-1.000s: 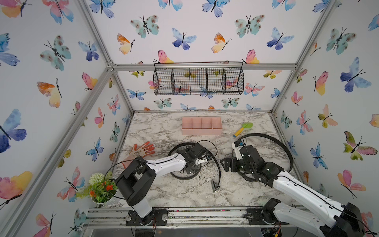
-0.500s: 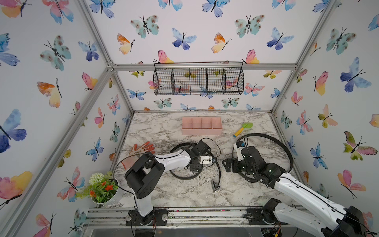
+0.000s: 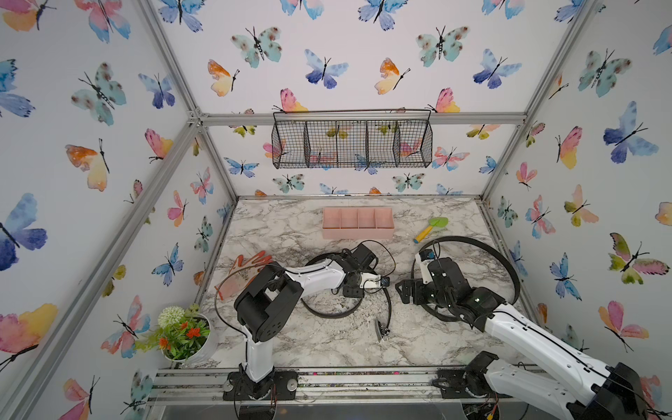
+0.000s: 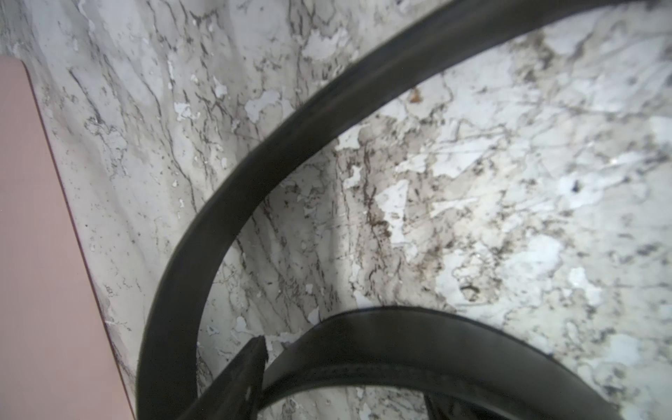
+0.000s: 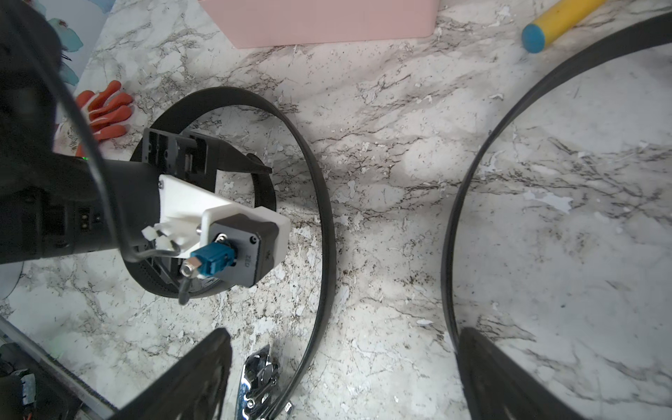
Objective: Place the belts into the storage roll
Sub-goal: Roll the belt at the center of the board.
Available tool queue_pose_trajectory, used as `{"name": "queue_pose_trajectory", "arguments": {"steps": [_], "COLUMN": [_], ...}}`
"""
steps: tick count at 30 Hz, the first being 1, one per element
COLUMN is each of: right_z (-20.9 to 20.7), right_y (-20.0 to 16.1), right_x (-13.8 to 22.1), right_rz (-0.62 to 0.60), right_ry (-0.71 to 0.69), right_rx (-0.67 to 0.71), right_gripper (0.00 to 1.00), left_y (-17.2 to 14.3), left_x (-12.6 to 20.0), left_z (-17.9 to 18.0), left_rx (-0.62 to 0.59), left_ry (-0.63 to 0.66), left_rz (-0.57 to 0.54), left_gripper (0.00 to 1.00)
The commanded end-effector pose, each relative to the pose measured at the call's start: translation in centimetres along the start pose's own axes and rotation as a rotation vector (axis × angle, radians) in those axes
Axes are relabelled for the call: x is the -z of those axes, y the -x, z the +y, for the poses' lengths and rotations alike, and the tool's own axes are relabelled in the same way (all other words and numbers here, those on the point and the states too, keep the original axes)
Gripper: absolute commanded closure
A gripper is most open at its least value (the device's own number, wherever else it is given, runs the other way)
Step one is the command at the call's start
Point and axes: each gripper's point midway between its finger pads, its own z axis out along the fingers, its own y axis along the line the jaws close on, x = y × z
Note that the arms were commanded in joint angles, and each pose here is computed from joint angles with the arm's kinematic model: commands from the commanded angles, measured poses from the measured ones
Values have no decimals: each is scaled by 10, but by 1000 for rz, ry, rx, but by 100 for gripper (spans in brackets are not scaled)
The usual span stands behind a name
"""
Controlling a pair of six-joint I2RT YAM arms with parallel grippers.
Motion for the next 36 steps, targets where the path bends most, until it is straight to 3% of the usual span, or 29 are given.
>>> {"name": "queue_pose_trajectory", "arguments": {"steps": [1,6,10,21,25,29,33,36], "right_z": [-2,-4,-7,2,7,9,10,8], "right_y": [-4,1,7,9,1,-4,-5,-10], "right_x": [-6,-10,-16,-46,-70,-89,-101,-107], "right_rz": [15,5,1,40,105,153,168,185], "right_ry": [3,-5,-2,73,97,106,108,105], "right_rx": [9,3,-9,-31,-33,-34,-42,-41], "right_gripper": [1,1,1,1,1,1,1,1], "left_y": [-22,-32,-47,-71,-76,-81,-78,-72], "left_x": [-26,-25,-18,7,14,12,8,8], "left_z": [-38,-39,-39,-11,-11,-21,-25,-21], "left_rx": [17,96,178,467,565,605,580,553], "left_ry": [-145,-154,-133,-104,-140,-179,-163,-149], "left_rz": [63,77,82,105,119,133,123,100], "left_gripper": [43,66,76,91,95,92,70,59]}}
